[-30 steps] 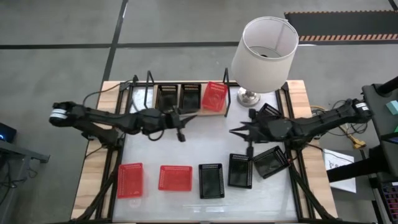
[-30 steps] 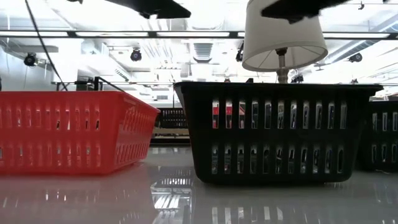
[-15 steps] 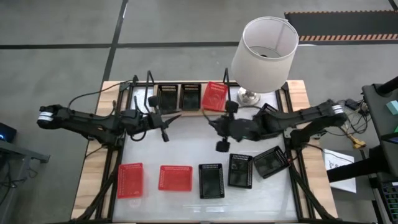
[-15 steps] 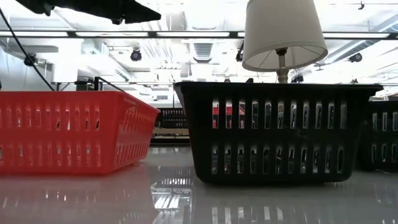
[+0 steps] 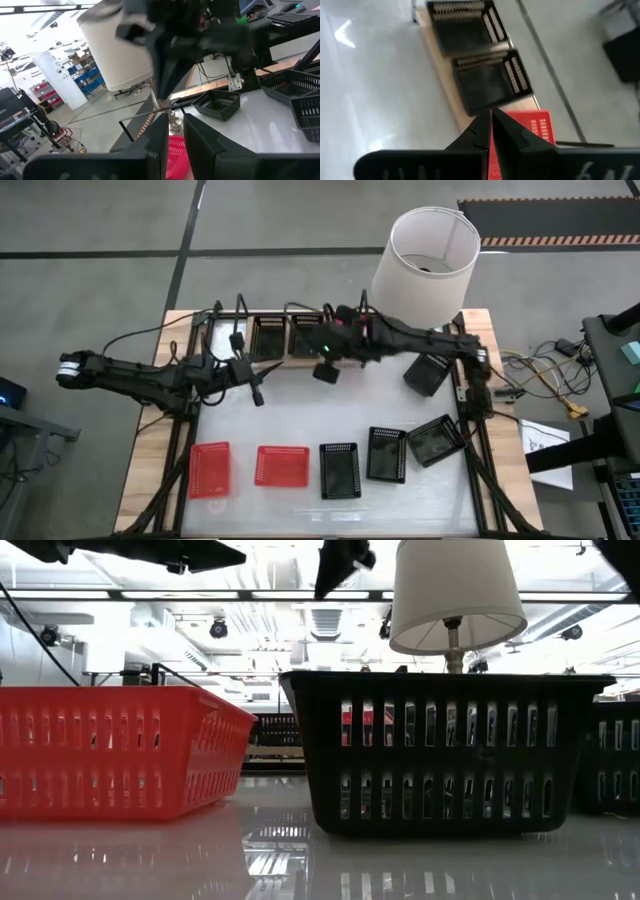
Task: Stack baskets on shelf by color
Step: Put the top red bin on the shelf
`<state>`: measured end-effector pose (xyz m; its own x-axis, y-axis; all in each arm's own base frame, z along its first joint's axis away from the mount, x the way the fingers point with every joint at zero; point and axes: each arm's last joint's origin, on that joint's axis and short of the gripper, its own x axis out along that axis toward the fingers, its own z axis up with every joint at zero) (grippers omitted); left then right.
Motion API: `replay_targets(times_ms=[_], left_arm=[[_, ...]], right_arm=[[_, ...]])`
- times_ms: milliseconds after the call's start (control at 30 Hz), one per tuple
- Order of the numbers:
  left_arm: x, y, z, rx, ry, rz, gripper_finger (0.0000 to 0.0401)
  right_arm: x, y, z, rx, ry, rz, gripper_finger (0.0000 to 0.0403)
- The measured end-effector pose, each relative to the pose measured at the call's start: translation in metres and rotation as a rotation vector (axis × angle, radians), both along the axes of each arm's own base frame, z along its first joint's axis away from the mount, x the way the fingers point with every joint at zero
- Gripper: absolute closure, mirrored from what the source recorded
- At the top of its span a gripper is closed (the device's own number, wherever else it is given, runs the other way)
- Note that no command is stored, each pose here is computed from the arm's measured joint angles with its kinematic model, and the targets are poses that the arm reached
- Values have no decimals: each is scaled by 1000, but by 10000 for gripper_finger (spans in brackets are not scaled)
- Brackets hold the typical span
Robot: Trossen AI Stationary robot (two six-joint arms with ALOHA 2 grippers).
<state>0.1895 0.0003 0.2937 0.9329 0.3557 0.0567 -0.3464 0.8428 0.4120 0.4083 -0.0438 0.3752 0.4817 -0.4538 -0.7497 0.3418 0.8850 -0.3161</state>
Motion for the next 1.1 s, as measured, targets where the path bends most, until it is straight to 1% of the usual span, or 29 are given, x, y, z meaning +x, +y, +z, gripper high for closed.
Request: replay_targets(times_ms=[100,233,400,600,767,1100], left_arm=[[0,0,0,0,0,0,359],[0,0,0,1,-2,0,359],[0,0,0,8,1,0,359],[0,0,0,8,1,0,359],[0,0,0,7,2,0,359],[0,0,0,5,2,0,359]], right_arm=[[8,-20,-13,20,68,-35,394],[17,-38,-36,31,174,-64,394],[29,-50,-66,35,263,-67,394],[41,-56,-95,23,362,-16,394],[41,-67,-105,23,398,-17,394],[32,-102,-112,43,412,-95,394]])
